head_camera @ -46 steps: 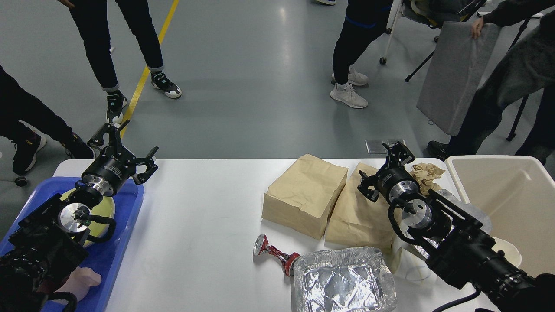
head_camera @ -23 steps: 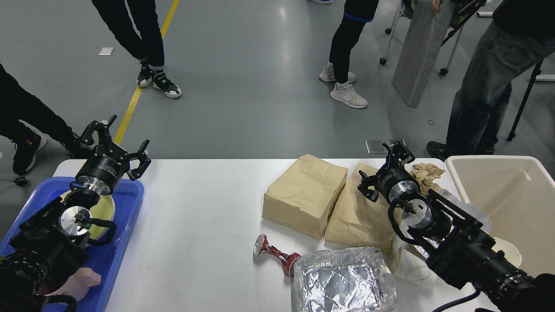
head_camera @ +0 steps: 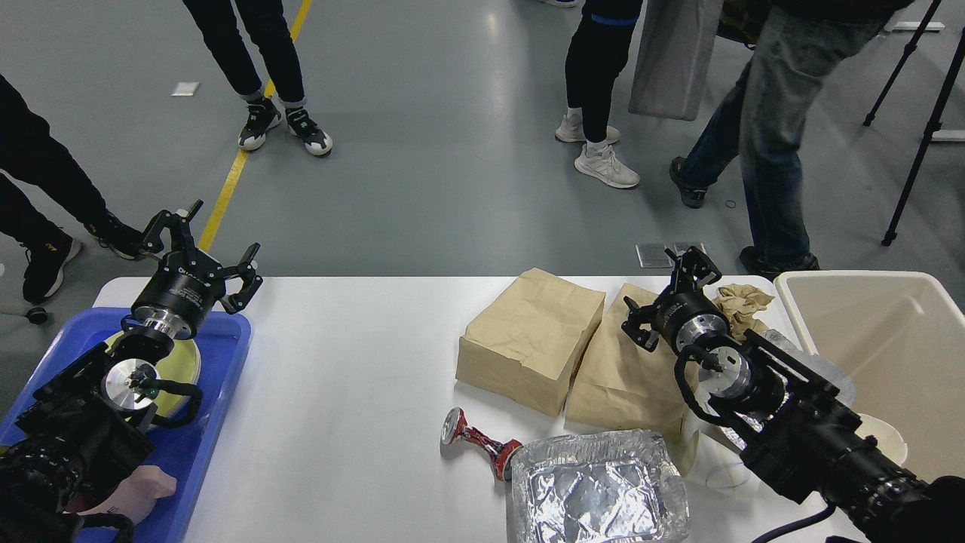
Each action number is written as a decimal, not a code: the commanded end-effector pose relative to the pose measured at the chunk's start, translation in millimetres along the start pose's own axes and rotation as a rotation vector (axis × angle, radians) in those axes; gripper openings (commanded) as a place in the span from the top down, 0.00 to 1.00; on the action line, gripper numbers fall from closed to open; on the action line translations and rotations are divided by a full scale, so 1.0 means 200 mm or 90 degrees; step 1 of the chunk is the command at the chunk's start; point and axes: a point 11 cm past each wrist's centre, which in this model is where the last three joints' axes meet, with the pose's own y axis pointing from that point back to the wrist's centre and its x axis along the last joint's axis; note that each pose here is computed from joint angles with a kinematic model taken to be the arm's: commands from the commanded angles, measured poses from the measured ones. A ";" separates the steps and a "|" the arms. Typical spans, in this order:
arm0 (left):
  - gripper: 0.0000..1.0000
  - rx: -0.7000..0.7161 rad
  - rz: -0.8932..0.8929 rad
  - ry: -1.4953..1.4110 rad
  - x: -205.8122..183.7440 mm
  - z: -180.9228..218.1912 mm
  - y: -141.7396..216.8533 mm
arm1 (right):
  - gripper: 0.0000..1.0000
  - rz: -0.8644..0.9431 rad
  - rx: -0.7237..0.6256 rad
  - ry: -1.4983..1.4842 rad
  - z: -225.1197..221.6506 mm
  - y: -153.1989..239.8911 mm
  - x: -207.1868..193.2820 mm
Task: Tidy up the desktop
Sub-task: 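Move the right gripper toward the foil tray near the bin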
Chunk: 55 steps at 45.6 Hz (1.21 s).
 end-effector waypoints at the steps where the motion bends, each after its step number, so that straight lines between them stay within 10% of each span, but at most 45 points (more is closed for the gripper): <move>1: 0.04 0.000 0.000 0.000 0.00 0.00 0.00 | 0.00 0.000 0.000 0.001 0.00 0.00 0.00; 55: 0.04 0.000 0.000 0.000 0.00 0.00 0.00 | 0.00 0.069 0.080 -0.130 -0.30 0.02 0.22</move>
